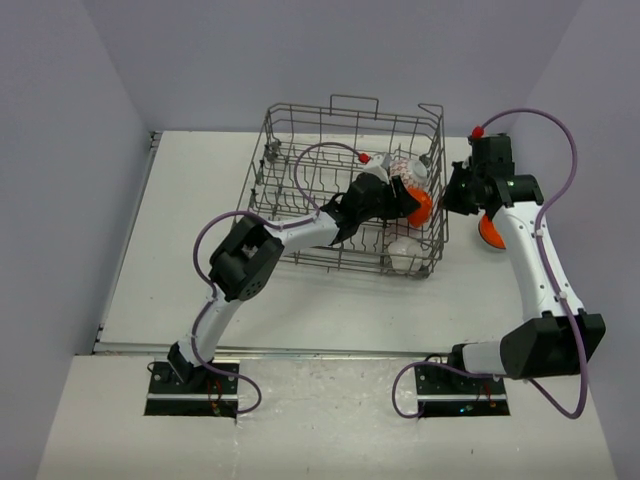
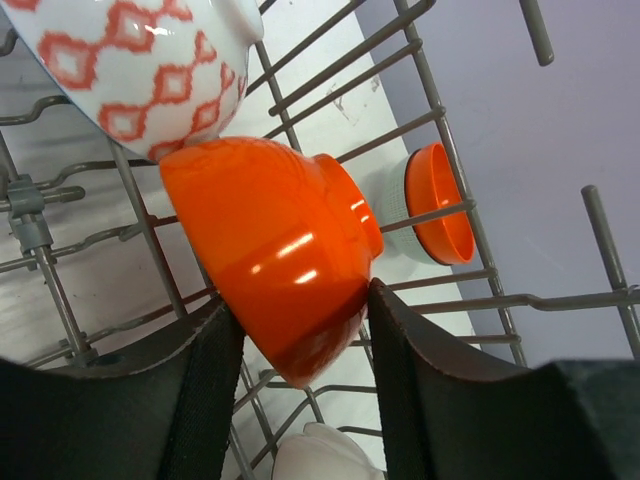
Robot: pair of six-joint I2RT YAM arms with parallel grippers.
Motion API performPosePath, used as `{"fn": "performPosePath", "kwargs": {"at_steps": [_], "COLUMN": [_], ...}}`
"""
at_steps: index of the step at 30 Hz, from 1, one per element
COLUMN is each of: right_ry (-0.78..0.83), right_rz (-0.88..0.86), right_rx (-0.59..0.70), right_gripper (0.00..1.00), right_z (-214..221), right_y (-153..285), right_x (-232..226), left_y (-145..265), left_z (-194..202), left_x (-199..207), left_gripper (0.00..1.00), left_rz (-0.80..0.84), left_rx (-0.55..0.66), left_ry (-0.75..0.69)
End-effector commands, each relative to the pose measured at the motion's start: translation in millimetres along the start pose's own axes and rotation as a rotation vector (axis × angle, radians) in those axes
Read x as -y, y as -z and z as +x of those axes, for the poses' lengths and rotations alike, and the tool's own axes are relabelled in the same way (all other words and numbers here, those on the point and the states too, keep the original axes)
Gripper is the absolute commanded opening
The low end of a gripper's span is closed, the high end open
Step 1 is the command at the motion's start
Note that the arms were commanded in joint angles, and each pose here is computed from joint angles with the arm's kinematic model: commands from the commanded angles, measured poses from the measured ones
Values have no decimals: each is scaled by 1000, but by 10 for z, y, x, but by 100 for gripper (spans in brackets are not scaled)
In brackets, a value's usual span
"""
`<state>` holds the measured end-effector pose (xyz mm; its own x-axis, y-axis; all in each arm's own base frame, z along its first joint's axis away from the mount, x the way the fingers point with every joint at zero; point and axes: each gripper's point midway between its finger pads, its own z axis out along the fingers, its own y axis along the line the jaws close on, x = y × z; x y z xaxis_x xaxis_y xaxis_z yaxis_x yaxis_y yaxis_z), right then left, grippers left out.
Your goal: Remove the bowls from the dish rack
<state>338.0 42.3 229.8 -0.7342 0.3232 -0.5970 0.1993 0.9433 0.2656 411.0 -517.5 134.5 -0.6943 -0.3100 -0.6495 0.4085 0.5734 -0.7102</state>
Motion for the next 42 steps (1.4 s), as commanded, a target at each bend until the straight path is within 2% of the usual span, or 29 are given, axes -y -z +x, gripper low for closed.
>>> {"fn": "performPosePath", "kwargs": {"at_steps": [1, 5, 6, 9, 14, 15, 16, 20, 27, 42], "right_ry": [-16, -12, -10, -9, -6, -6, -7, -7, 2, -4], "right_rz": [28, 29, 32, 35, 39, 39, 39, 34, 41, 36], "right_rx": [50, 55, 51, 57, 59, 62, 65, 58, 58, 61], "right_gripper": [0, 0, 0, 0, 0, 0, 0, 0, 0, 0], "right_z": [-36, -67, -62, -76, -66, -71, -82, -71, -40, -90], "right_y": [168, 199, 203, 226, 246, 250, 253, 244, 224, 177], "right_x": [63, 56, 62, 65, 78, 78, 80, 70, 95, 72], "left_y": [-7, -32, -37, -30, 24, 28, 35, 83, 201, 631], "left_z": [-192, -254, -254, -261, -256, -253, -261, -321, -474, -1171], "left_x": [26, 80, 84, 137, 227, 232, 232, 230, 314, 1053], "left_gripper": [51, 41, 34, 31, 18, 18, 12, 0, 0, 0], "left_rz": [1, 34, 40, 74, 135, 136, 135, 179, 246, 473], "left_rx": [91, 114, 112, 112, 93, 89, 88, 93, 124, 186], "left_ry": [25, 67, 74, 118, 174, 174, 179, 209, 224, 135]}}
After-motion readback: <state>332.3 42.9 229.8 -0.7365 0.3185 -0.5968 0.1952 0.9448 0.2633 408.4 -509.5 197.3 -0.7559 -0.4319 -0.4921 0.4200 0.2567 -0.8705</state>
